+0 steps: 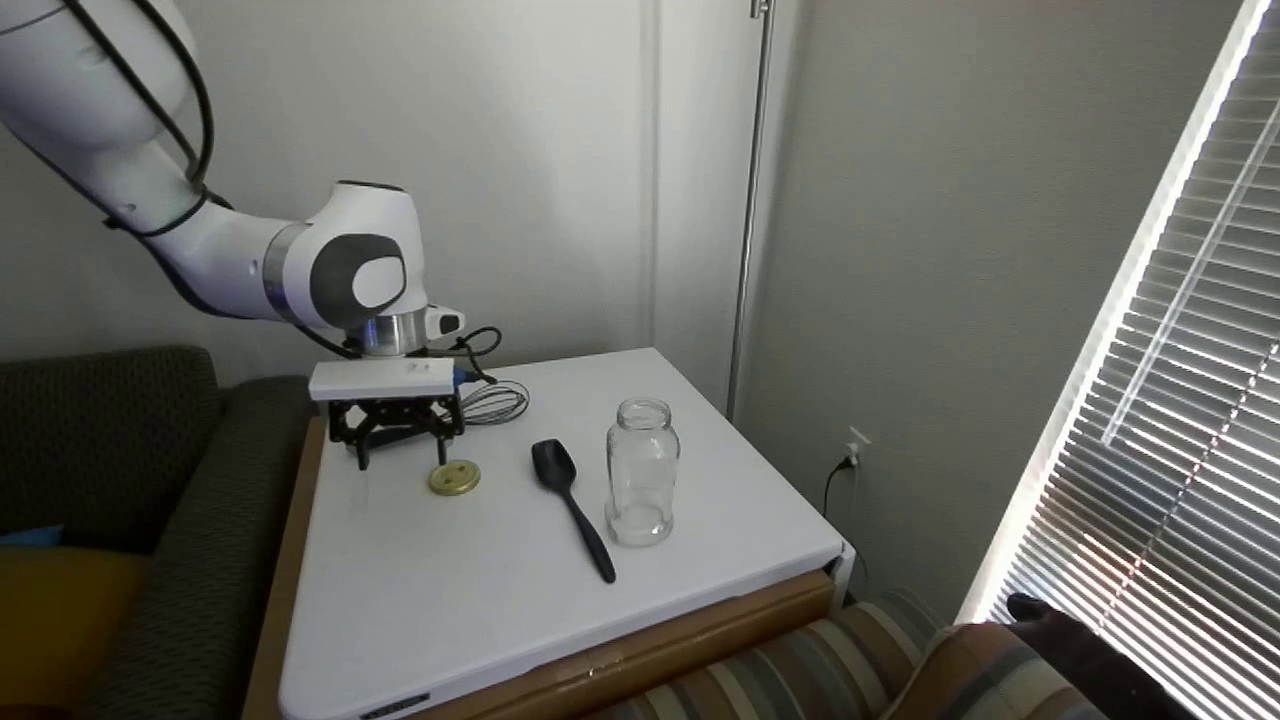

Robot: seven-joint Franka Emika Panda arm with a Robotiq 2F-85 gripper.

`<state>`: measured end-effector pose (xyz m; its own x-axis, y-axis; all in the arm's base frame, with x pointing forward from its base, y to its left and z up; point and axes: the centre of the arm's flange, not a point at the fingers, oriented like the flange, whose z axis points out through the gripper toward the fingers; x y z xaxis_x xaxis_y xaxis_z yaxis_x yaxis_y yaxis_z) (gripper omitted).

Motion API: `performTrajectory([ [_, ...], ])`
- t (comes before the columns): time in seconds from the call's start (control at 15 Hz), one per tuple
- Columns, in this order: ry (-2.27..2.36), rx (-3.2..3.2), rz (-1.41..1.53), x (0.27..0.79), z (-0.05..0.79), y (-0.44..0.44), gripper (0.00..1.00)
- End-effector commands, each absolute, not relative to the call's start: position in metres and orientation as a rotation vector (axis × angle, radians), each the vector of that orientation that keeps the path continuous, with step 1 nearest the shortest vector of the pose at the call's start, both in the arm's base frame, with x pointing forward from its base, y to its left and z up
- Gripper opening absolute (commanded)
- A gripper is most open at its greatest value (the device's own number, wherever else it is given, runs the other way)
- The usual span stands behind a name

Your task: Put the metal lid on the jar

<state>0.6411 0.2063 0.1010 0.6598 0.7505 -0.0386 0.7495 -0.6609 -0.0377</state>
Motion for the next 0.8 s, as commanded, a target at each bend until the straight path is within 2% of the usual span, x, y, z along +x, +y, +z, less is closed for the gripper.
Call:
performTrajectory([
  [0.0, -1.276, -2.903, 0.085, 0.655, 0.094, 0.202, 1.0],
  [0.73, -1.16, -2.929, 0.03, 0.684, 0.085, 0.17, 1.0],
])
